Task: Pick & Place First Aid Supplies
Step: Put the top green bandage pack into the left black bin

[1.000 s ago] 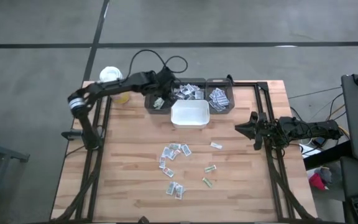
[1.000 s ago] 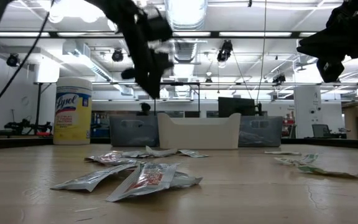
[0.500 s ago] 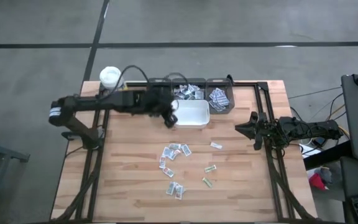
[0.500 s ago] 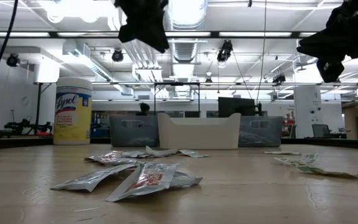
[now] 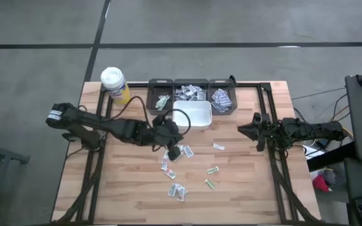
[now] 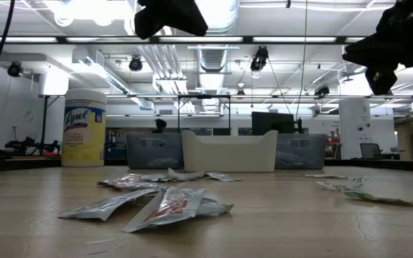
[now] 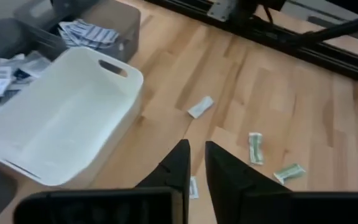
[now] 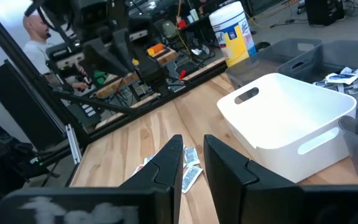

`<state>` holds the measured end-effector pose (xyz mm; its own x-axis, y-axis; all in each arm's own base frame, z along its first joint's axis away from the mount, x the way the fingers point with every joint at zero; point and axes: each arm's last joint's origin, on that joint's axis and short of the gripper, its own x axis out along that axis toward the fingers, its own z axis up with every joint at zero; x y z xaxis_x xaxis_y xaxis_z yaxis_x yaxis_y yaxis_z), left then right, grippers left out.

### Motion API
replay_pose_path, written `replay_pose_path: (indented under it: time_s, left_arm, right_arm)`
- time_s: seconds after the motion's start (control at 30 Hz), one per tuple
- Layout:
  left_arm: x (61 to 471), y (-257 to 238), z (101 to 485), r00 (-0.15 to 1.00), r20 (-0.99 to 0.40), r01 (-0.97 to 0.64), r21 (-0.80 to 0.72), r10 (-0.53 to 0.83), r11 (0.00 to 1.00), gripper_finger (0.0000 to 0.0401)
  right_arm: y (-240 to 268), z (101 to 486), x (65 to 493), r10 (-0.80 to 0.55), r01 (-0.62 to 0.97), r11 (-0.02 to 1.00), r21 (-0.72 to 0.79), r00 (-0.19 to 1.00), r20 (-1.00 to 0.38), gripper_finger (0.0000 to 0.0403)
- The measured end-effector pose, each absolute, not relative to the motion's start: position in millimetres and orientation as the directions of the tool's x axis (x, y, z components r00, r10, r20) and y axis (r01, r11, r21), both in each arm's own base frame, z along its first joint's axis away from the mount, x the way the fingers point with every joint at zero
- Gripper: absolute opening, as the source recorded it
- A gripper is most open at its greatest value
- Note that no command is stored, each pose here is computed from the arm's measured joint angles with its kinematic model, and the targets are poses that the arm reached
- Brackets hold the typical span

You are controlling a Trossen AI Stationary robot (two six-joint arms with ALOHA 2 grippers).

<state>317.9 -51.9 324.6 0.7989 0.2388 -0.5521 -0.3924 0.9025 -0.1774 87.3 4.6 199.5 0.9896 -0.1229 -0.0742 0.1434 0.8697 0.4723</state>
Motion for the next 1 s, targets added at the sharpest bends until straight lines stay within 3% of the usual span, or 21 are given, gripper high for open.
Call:
replay_pose_path:
  time_s: [0.4, 1.0]
  left_arm:
    - [254.7, -40.9, 309.7, 0.899, -0.373, -0.339, -0.260, 0.230, 0.904, 0.0003]
    - [127.8, -14.5, 253.9, 0.950, -0.224, -0.279, -0.295, 0.218, 0.914, 0.0000]
  right_arm:
    - [4.7, 199.5, 87.2, -0.122, 0.143, 0.870, 0.472, 0.990, -0.074, 0.0063]
    - [4.7, 199.5, 87.2, -0.123, 0.143, 0.870, 0.472, 0.990, -0.074, 0.0063]
